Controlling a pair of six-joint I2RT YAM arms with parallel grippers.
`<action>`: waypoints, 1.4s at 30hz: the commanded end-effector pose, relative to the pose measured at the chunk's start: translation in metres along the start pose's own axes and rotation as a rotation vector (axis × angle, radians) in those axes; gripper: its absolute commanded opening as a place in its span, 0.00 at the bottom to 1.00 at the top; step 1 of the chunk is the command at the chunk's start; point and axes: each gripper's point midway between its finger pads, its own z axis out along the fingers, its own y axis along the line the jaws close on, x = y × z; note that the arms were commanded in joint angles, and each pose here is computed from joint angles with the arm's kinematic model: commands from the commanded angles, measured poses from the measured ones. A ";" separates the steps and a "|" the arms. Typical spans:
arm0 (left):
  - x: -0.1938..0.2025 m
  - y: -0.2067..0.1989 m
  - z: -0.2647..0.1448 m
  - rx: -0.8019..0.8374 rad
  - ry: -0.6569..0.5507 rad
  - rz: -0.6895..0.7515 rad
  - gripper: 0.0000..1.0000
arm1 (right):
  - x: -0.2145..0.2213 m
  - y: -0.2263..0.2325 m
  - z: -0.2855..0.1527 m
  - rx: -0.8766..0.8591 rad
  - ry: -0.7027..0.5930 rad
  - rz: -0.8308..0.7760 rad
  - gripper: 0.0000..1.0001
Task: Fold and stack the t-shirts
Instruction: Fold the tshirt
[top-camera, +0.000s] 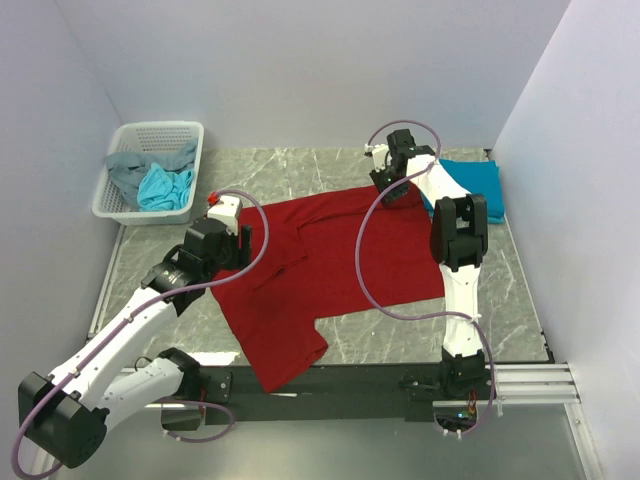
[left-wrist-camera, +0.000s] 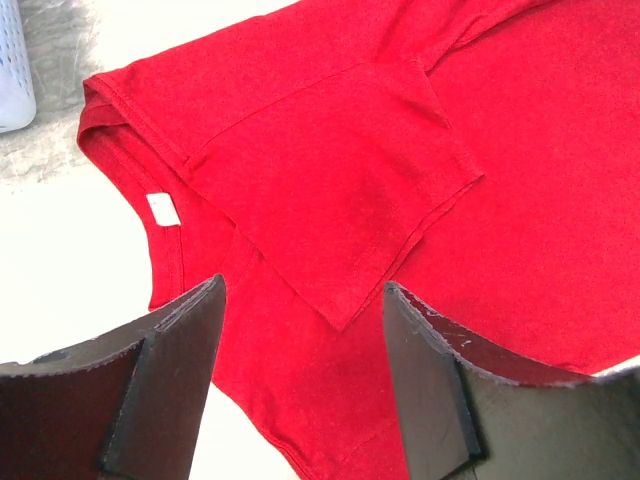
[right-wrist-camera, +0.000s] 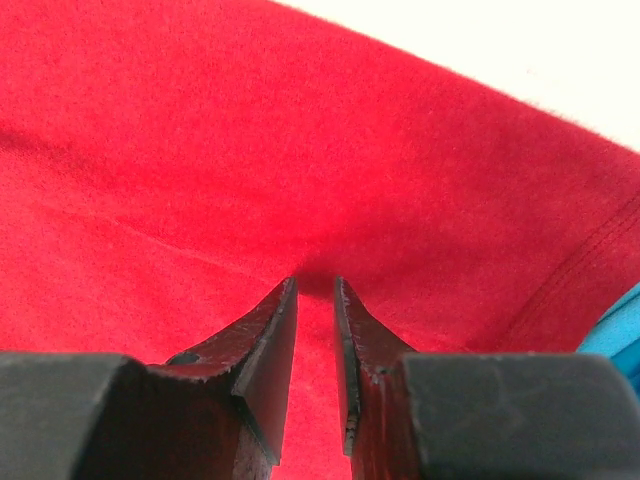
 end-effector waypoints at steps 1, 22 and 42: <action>-0.019 0.000 -0.005 0.005 -0.068 -0.003 0.69 | 0.010 0.000 0.004 -0.010 0.038 -0.007 0.29; -0.030 -0.097 -0.049 0.634 -0.145 0.182 0.95 | -0.005 0.051 -0.134 -0.231 -0.267 -0.167 0.32; 0.142 -0.171 -0.137 1.026 0.150 1.096 0.48 | 0.145 0.148 -0.223 -0.553 -0.576 -0.652 0.61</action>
